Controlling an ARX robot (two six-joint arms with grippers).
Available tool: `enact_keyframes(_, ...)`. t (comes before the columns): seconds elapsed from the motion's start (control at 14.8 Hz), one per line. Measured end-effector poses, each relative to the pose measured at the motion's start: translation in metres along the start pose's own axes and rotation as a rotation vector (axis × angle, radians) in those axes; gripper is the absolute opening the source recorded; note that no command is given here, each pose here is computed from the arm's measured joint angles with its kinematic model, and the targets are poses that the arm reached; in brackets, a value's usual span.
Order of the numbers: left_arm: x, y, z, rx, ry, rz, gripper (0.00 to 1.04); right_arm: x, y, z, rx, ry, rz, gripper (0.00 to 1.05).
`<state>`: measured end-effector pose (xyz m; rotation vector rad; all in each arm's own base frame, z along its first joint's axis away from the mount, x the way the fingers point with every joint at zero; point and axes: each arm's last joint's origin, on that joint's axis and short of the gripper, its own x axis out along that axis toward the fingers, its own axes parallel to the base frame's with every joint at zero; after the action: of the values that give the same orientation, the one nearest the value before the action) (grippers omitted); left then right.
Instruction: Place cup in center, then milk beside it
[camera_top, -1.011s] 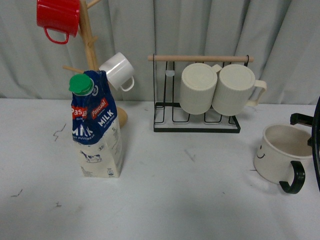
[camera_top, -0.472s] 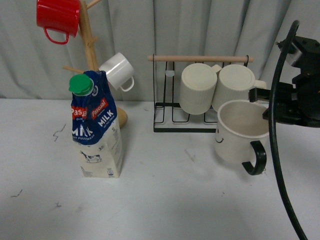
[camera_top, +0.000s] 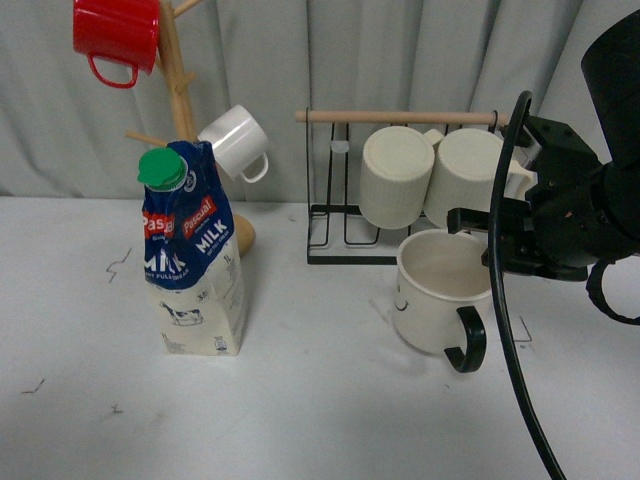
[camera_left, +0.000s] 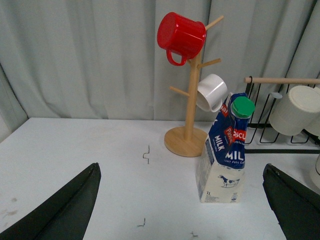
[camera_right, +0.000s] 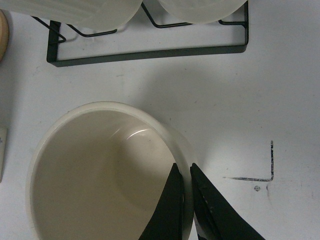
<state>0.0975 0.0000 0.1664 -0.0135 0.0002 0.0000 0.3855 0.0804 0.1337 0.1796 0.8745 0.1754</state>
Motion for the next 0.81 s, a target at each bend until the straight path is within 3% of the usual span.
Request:
enact_keyframes(0.34, 0.000, 0.000, 0.000, 0.000, 0.000, 0.000, 0.98, 0.009, 0.010, -0.007, 0.035, 0.015, 0.016, 0.03)
enact_keyframes(0.74, 0.000, 0.000, 0.000, 0.000, 0.000, 0.000, 0.98, 0.011, 0.004, -0.012, 0.044, 0.042, -0.033, 0.03)
enact_keyframes(0.81, 0.000, 0.000, 0.000, 0.000, 0.000, 0.000, 0.98, 0.011, 0.002, -0.011, 0.045, 0.039, -0.035, 0.13)
